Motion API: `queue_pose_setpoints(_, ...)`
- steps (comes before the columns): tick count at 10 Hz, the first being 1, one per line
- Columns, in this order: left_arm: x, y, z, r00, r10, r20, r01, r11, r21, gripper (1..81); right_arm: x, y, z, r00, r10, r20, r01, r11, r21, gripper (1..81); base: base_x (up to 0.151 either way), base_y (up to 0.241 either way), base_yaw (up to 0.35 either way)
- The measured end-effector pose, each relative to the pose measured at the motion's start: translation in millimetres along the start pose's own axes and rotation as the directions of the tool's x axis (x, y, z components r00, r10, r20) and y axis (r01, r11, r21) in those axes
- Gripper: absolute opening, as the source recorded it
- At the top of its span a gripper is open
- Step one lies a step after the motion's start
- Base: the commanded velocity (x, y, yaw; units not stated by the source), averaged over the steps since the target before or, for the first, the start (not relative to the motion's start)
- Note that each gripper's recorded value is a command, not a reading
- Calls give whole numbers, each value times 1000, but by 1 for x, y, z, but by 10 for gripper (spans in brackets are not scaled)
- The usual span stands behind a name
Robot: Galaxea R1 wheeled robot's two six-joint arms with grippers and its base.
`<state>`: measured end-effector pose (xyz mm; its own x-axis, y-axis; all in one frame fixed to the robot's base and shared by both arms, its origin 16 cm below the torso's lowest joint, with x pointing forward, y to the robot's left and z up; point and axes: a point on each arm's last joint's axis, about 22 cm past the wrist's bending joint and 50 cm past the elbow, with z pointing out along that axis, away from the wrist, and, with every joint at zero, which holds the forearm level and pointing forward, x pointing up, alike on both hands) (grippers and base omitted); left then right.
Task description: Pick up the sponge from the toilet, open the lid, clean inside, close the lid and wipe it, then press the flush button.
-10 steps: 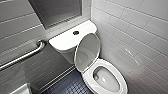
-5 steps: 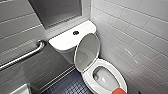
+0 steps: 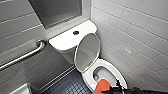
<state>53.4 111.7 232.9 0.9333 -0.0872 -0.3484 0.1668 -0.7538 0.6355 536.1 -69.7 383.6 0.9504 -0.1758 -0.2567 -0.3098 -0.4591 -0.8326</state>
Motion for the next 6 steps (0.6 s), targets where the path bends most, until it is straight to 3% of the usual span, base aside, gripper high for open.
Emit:
queue_pose_setpoints(3,-1,-6,-1,1000,-1,2,1,1000,13,811,55,-18,37,997,-80,-21,79,996,-38,10,0,0,0)
queue_pose_setpoints(5,-1,-7,-1,1000,-2,2,2,1000,13,811,98,-15,51,992,-112,-60,106,990,-95,10,0,0,0)
queue_pose_setpoints(6,-1,-8,-2,1000,-2,2,2,1000,15,811,112,-22,61,989,-126,-76,118,988,-99,10,0,0,0)
